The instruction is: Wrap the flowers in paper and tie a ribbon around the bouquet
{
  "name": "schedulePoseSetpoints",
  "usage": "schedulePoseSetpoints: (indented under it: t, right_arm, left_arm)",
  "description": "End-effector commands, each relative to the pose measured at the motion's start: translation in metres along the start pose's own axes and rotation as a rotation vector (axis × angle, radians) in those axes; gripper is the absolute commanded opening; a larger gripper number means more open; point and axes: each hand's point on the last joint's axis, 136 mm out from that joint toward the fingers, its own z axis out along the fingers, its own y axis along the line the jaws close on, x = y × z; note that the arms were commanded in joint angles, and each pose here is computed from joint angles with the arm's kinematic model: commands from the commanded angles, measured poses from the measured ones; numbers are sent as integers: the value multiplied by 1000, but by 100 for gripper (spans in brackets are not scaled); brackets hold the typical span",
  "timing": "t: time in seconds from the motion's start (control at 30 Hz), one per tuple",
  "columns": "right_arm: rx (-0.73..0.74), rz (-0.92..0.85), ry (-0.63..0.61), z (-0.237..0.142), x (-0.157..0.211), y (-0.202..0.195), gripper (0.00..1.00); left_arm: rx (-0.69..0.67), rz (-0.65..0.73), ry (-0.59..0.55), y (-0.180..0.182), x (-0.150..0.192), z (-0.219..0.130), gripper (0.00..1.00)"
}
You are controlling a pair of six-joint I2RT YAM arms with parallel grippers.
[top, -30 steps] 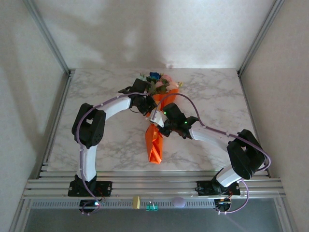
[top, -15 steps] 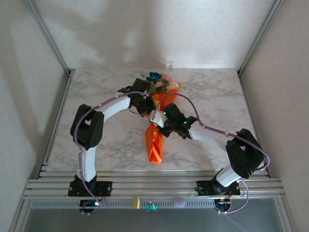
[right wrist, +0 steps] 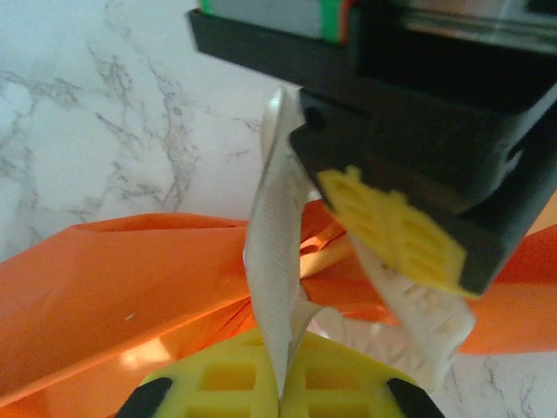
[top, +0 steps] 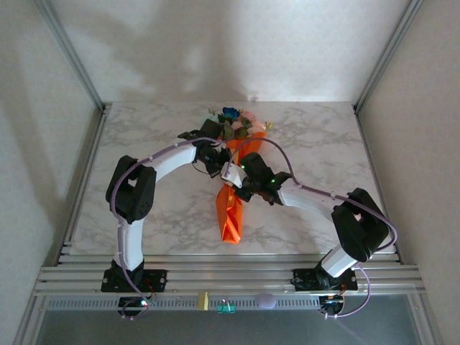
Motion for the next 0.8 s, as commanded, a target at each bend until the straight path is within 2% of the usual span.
schedulePoseSetpoints:
  t: [0.0,0.1,0.23,0.37,0.5,0.63,0.77]
  right_arm:
    - [51,18,-34,1,-17,-13,0]
    - [58,24,-34,4,-19,-17,0]
    - [50,38,-25,8,-18,-20,0]
    - [30,50,-8,14,-16,-20,0]
    - [15,70,3,17,-13,-20,0]
    - [-6,119,9,17,-10,-28,0]
    - [-51,177,14,19,-11,-29,0]
  left_arm:
    - [-8,5,98,9,18,2,0]
    - [10,-19,126,11,21,1,0]
    - [24,-65,109,15,12,-4,1]
    - [41,-127,5,15,-12,-22,34]
    - [73,-168,-104,4,-31,-41,48]
    - [21,-226,-226,15,-42,-66,50]
    - [-13,-233,-328,26,-37,-89,41]
